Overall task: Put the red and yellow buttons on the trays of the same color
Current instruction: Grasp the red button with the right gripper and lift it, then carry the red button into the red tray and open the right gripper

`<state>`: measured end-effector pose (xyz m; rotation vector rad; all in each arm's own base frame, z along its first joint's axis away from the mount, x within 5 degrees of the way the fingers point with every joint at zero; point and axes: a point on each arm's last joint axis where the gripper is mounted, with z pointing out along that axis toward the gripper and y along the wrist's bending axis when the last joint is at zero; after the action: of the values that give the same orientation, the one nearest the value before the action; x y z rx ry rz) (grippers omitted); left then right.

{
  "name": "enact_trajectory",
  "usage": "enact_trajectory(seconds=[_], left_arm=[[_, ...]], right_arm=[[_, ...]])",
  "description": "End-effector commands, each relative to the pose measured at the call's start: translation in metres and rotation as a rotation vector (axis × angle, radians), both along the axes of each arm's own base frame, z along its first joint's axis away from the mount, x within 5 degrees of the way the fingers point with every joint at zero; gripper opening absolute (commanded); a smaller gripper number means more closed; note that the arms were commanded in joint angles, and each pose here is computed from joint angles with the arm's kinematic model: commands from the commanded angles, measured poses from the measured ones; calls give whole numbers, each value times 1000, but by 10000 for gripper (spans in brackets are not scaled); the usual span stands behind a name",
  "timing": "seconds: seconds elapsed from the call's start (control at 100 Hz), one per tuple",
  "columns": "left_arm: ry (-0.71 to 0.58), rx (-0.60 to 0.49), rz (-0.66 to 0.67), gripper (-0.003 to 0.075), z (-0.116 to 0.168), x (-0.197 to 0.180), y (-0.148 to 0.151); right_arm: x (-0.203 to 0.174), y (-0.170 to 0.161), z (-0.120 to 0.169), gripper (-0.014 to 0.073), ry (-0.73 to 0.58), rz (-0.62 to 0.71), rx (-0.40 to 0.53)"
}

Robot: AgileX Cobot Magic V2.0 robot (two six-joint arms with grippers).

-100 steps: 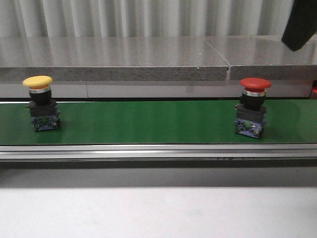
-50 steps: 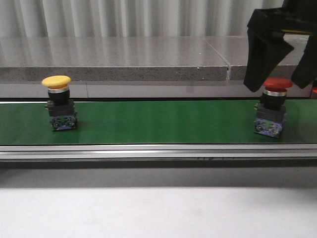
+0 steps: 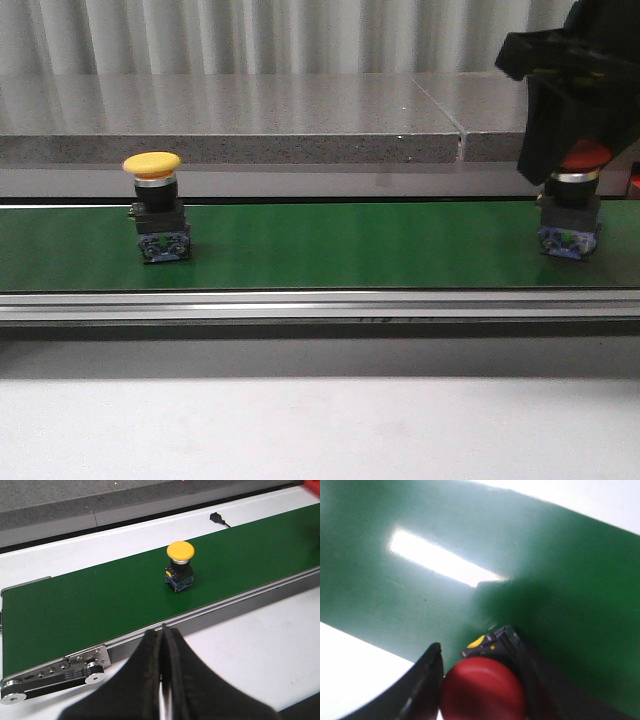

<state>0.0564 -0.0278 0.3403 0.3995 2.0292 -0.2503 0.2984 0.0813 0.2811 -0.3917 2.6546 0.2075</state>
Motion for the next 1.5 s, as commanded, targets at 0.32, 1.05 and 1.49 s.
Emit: enact_trajectory(seconds=[0.32,1.05,1.49], left_arm=[[-68,-50,2,-20,13,2,-2],[-68,-50,2,-20,13,2,-2],[-68,-50,2,-20,13,2,-2]], right_arm=[[-10,-94,64,288,-293,-319,18],[-19,-219,44,288,-290,-903,92],[14,-237,22,288,-259,-949,171]])
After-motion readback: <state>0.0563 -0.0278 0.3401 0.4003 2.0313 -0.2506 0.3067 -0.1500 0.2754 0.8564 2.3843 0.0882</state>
